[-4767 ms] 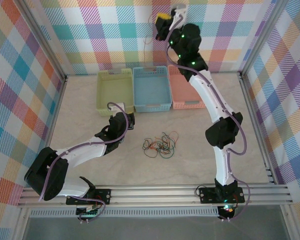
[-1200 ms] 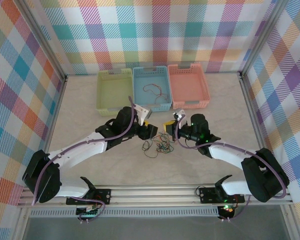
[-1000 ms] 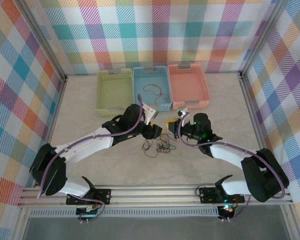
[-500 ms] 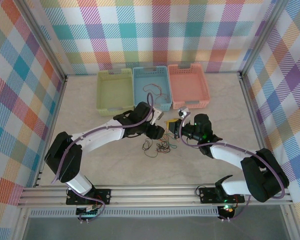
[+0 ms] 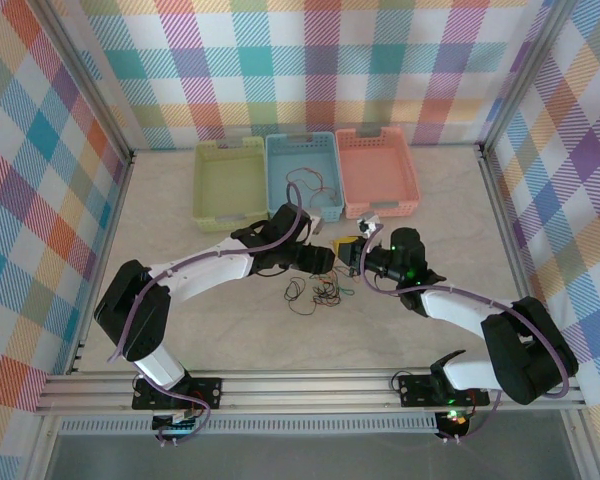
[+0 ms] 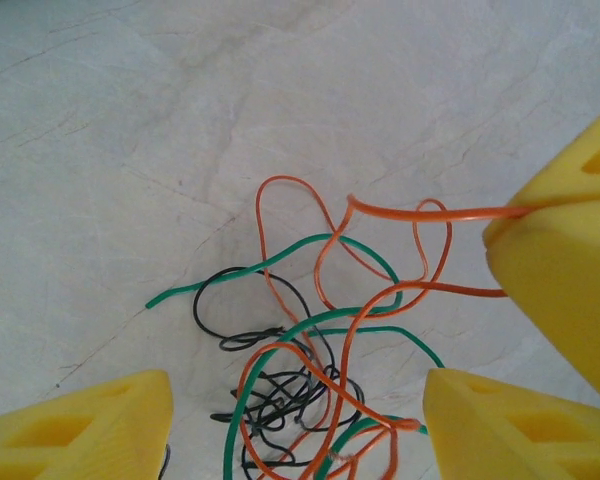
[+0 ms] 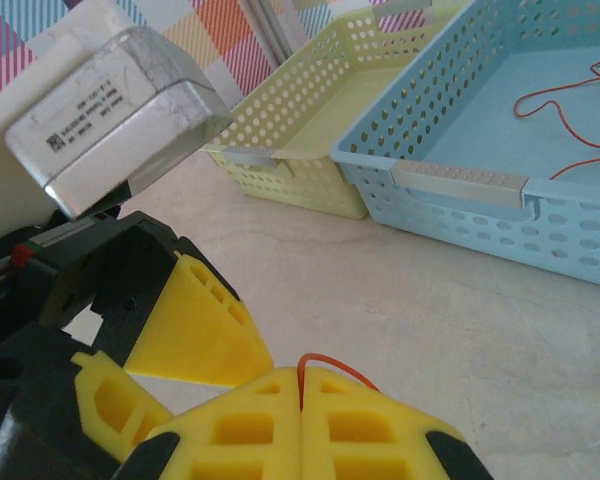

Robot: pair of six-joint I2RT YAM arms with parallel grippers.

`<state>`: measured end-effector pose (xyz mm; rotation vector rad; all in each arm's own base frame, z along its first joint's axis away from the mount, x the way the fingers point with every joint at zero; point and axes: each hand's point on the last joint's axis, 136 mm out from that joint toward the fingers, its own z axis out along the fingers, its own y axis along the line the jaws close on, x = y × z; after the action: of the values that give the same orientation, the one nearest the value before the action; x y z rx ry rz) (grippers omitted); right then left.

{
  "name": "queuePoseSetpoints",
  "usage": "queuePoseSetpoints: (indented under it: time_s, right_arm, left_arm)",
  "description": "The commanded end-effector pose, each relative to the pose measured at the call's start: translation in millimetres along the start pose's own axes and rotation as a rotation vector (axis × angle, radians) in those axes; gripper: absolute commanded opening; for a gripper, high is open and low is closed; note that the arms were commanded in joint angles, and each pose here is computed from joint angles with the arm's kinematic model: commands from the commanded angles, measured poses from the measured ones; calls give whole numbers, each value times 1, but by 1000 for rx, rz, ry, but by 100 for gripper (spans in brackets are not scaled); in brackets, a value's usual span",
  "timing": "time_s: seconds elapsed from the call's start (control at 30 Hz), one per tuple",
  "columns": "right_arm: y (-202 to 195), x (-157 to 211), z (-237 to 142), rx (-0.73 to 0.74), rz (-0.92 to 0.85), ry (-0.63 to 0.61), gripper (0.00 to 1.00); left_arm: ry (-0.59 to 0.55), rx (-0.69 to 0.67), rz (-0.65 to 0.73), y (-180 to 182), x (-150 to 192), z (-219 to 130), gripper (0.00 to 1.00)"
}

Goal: Untangle the cables

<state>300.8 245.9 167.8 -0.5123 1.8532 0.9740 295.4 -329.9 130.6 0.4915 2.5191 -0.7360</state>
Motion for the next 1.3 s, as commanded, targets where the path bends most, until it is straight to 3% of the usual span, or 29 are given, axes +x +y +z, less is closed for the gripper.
queuePoseSetpoints:
  time_s: [0.0,0.47,1.0,1.27]
  right_arm:
    - [10,-10,-5,-40,-24,-41,0]
    - [7,-15,-10,-12,-26,-67,0]
    - [11,-39,-34,3,-25,-165,0]
    - [11,-37,-31,-3,-17,-158,0]
  left_arm:
    - [-3,-46,-90,7,-1,11,66]
    - [122,-79,-146,21,33,29,38]
    - [195,-73,-161,22,66,39,38]
    - [79,-14,-204,10,43,28,45]
